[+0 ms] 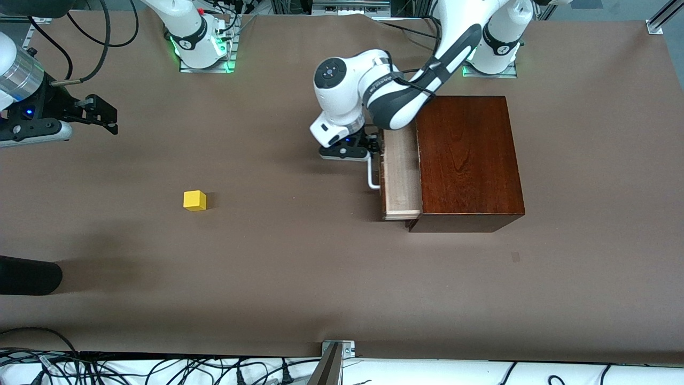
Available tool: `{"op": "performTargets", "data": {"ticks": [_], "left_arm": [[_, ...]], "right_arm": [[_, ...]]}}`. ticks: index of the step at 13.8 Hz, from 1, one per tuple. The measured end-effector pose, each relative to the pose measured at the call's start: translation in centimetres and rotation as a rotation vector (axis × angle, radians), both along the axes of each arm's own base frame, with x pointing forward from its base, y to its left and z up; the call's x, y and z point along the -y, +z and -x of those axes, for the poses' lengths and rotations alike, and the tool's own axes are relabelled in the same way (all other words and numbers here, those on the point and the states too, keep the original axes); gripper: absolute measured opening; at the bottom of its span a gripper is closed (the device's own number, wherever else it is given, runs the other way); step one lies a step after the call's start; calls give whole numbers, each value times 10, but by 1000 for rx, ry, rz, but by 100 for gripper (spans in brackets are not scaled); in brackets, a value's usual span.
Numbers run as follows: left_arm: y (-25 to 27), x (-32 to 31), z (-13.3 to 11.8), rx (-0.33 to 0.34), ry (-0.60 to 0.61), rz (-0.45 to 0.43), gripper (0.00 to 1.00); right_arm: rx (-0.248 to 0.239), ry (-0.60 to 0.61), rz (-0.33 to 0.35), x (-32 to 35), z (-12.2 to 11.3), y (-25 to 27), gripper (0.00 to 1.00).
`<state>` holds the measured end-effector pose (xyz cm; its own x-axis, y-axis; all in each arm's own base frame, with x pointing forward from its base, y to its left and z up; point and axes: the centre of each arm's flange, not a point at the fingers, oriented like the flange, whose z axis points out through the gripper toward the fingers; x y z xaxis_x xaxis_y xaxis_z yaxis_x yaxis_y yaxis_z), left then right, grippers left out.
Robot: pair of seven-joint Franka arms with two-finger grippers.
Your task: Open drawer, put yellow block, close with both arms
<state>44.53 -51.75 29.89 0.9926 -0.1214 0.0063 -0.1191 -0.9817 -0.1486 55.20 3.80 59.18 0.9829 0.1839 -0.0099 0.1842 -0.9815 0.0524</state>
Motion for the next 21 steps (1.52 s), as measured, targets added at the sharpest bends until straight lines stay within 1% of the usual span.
{"op": "performTargets", "data": {"ticks": [6,8,10,12,13,15,16,18,19,21], "left_arm": [[9,19,0,9,-9,41,100],[24,24,-4,20,0,63,100],[62,21,-13,9,38,63,100],[120,-2,-28,15,56,17,100],[150,-26,-39,12,38,-18,100],[204,-98,-73,1,-12,-66,100],[224,-137,-91,-5,-30,-78,100],[251,-206,-120,-13,-55,-85,100],[259,-237,-132,-26,-47,-76,100],[276,-298,-146,-62,23,3,100]], "right_arm": [[-1,0,0,0,0,0,100],[-1,0,0,0,0,0,100],[-1,0,0,0,0,0,100],[-1,1,0,0,0,0,100],[-1,2,0,-1,0,0,100],[-10,6,-2,-4,-4,-7,100],[-42,13,1,-8,-11,-26,100],[-139,31,16,-22,-37,-93,100],[-169,44,20,-24,-49,-122,100],[-200,79,20,-21,-64,-158,100]]}}
